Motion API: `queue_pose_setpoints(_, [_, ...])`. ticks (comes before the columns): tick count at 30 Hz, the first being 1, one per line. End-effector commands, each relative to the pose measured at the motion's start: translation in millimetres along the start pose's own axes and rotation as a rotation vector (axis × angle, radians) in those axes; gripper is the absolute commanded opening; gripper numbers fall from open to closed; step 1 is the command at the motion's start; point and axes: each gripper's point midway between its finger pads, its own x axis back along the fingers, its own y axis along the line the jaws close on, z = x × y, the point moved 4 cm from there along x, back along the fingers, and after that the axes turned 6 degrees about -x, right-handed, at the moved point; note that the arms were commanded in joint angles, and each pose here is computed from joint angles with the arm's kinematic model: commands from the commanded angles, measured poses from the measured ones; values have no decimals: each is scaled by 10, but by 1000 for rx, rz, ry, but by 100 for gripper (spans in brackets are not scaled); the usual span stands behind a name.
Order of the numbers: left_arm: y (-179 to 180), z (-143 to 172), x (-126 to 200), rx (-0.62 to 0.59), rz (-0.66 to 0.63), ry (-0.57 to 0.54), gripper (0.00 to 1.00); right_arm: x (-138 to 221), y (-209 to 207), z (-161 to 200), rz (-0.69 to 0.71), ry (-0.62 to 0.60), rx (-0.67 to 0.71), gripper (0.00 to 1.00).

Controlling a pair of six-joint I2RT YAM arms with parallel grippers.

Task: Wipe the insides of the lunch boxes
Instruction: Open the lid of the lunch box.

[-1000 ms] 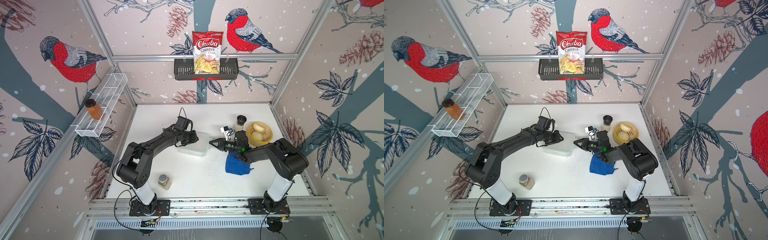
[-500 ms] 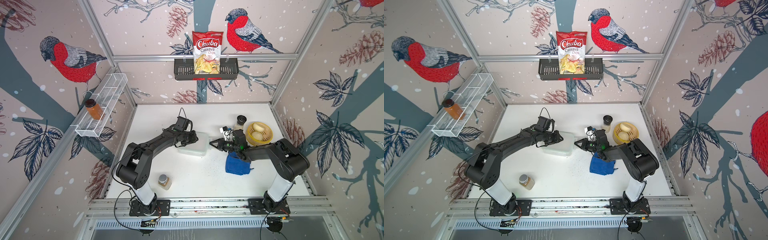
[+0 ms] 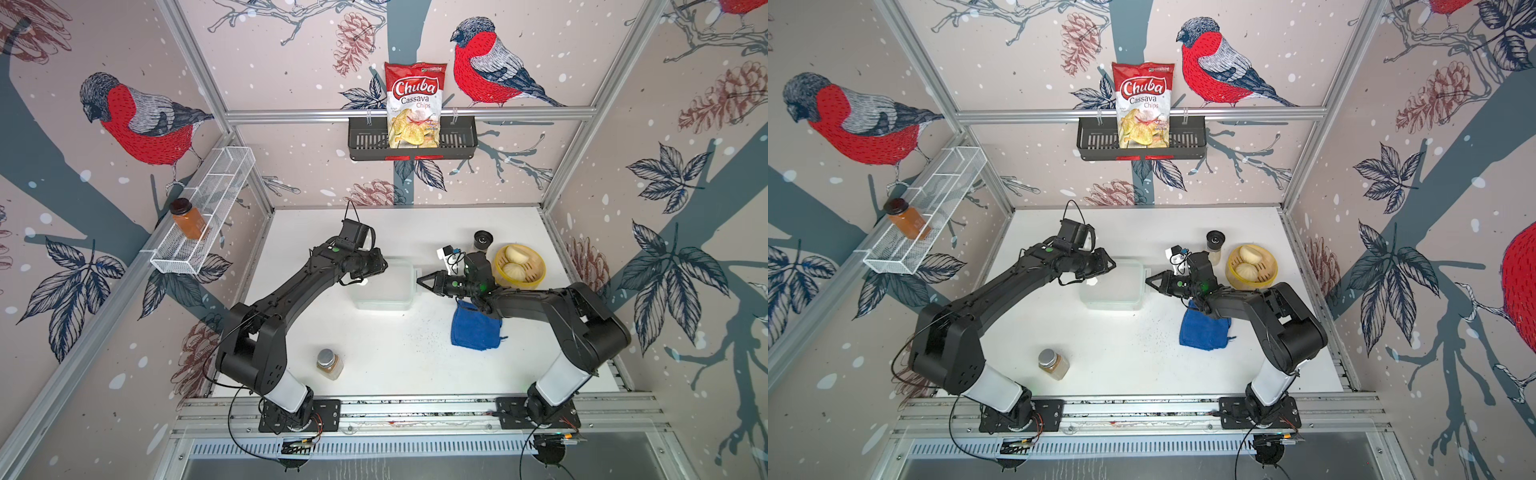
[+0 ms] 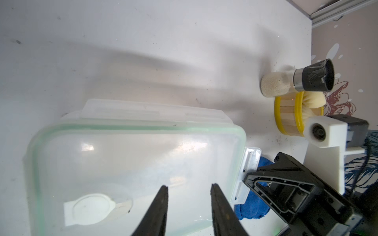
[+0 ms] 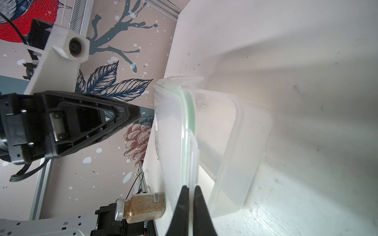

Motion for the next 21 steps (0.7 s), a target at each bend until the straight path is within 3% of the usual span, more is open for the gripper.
queue_pose_setpoints(1, [64,29,42,-5,-29,21,37,-37,-3,17,9,30,11,0])
queue_pose_setpoints(7, [56,-24,210,-1,-23,-19,36,-81,147,-23,-40,46,15,0])
queue_pose_setpoints(21, [-23,-372,1175,-5,-13,-284,38,-284,1135,-195,-56,157,230,0])
